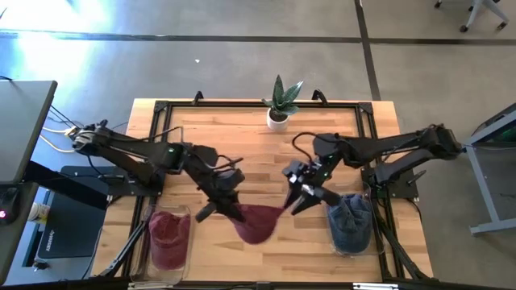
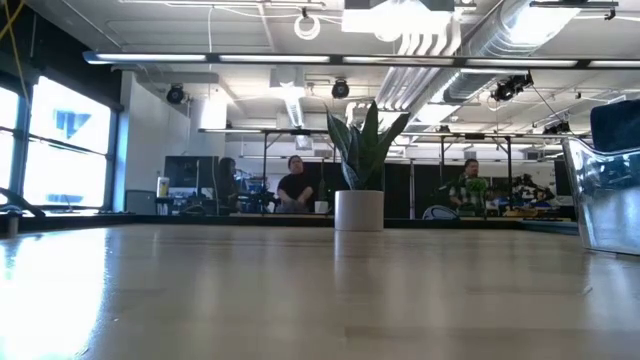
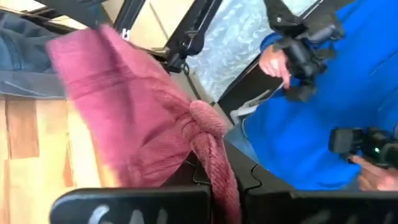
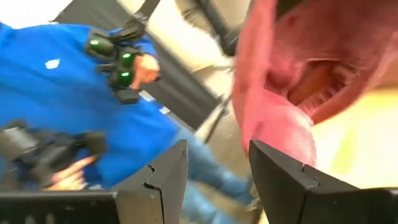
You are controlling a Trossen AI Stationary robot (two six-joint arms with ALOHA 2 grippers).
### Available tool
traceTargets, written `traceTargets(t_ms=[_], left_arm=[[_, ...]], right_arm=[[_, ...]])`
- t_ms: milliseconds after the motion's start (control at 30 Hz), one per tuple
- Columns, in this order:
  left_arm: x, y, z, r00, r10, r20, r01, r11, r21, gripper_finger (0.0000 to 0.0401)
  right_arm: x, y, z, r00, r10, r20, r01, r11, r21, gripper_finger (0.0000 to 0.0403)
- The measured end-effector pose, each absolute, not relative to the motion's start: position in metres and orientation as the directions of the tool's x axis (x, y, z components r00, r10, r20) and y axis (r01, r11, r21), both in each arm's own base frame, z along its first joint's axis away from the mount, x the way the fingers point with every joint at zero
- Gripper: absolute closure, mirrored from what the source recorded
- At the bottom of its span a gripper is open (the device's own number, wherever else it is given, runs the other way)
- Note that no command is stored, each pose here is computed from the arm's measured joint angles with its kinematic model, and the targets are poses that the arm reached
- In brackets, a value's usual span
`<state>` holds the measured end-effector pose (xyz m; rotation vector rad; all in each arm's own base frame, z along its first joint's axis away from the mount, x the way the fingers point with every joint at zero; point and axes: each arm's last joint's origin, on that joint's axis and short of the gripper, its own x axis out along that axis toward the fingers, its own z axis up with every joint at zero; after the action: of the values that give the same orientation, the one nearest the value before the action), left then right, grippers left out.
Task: Pick & Place hat
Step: Put the red cap into the left transparent bin
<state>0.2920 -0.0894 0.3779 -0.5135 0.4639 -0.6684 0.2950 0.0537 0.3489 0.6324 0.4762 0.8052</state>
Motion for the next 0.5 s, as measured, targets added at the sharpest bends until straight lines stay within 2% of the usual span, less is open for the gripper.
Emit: traceTargets(t_ms=[200,500], left_arm=[[0.255,-0.094,0.389,0.663,-0.666,-0.342,0.381,0.694,-0.612,0.0401],[0.201,-0.105,0.414,0.485,-0.621,-0.616,0.181,0.76,-0.624,0.0401]], right_arm=[[0.279,0.047,0.362,0.735,0.655,-0.177,-0.464,0.675,0.573,0.0236],[0.278,0.045,0.364,0.788,0.588,-0.179,-0.43,0.736,0.523,0.0236]])
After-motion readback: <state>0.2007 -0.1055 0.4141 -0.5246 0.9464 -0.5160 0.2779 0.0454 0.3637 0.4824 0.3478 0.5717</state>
